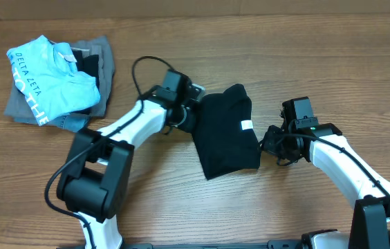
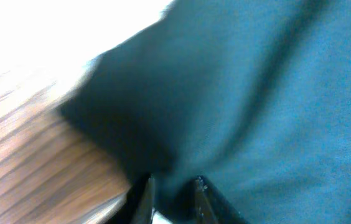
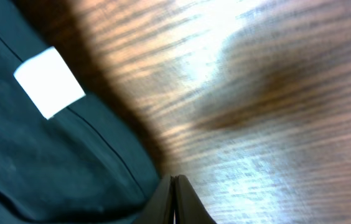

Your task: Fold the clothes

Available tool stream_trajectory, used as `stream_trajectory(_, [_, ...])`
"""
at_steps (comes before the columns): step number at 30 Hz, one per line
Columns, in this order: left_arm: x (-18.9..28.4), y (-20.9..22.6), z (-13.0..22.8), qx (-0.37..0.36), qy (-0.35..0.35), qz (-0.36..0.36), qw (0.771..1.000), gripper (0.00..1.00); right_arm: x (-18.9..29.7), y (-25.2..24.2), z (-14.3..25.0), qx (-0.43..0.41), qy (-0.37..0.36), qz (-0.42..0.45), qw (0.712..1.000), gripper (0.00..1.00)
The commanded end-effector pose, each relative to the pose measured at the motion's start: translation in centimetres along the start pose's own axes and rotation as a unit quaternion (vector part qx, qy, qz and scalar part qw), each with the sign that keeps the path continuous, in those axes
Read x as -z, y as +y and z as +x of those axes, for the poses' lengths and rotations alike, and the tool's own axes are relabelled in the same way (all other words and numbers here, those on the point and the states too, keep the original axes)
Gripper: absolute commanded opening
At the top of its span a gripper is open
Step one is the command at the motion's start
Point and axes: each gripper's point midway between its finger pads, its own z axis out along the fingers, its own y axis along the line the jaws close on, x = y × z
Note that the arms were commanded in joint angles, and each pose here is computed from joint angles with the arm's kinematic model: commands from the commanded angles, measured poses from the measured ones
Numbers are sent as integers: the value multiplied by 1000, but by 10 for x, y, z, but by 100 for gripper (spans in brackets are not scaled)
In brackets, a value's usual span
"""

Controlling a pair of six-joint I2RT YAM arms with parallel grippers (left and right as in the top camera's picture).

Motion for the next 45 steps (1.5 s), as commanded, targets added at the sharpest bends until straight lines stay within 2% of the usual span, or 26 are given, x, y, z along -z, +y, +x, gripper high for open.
stream_trajectory(1, [43, 27, -23, 32, -43, -47, 997, 54, 1, 2, -3, 22, -3, -4, 1000, 15])
stream_trajectory(5, [85, 19, -37, 29, -79, -47, 995, 80, 22, 25, -5, 87, 8, -43, 995, 37])
stream_trajectory(7, [102, 13, -40, 36, -92, -42, 994, 88, 37, 38, -5, 103, 12, -67, 992, 41])
stream_trajectory(10, [111, -8, -35, 34, -86, 9, 996, 87, 60, 59, -1, 120, 20, -114, 986, 41])
stream_trajectory(11, [111, -14, -32, 34, -81, 25, 996, 82, 63, 63, 1, 120, 26, -126, 984, 40])
stream_trajectory(12, [110, -19, -28, 35, -71, 41, 996, 72, 67, 74, 11, 116, 49, -163, 979, 32])
stream_trajectory(13, [108, -21, -25, 36, -64, 44, 996, 67, 69, 79, 18, 102, 69, -182, 976, 27])
stream_trajectory(18, [106, -25, -20, 35, -53, 47, 997, 63, 51, 90, 49, -8, 146, -183, 972, 17])
stream_trajectory(23, [106, -24, -20, 35, -53, 46, 997, 63, 23, 132, 58, 8, 131, -212, 968, 14])
stream_trajectory(24, [106, -24, -19, 36, -52, 46, 997, 63, 11, 132, 60, -11, 124, -189, 974, 9])
stream_trajectory(28, [106, -24, -17, 37, -48, 45, 997, 64, -24, 111, 64, -82, 122, -100, 984, 7])
stream_trajectory(32, [105, -25, -14, 38, -41, 46, 997, 64, -54, 74, 84, -154, 191, -25, 969, 4])
stream_trajectory(35, [105, -25, -14, 38, -41, 46, 997, 69, -52, 58, 90, -172, 214, -3, 962, 4])
stream_trajectory(39, [105, -25, -15, 36, -43, 46, 997, 72, -44, 34, 84, -150, 225, 10, 963, 4])
stream_trajectory(42, [105, -25, -15, 36, -43, 46, 997, 73, -40, -3, 68, -148, 201, 55, 967, 4])
stream_trajectory(45, [105, -29, -15, 34, -43, 53, 997, 75, -28, -66, 25, -148, 114, 174, 967, 4])
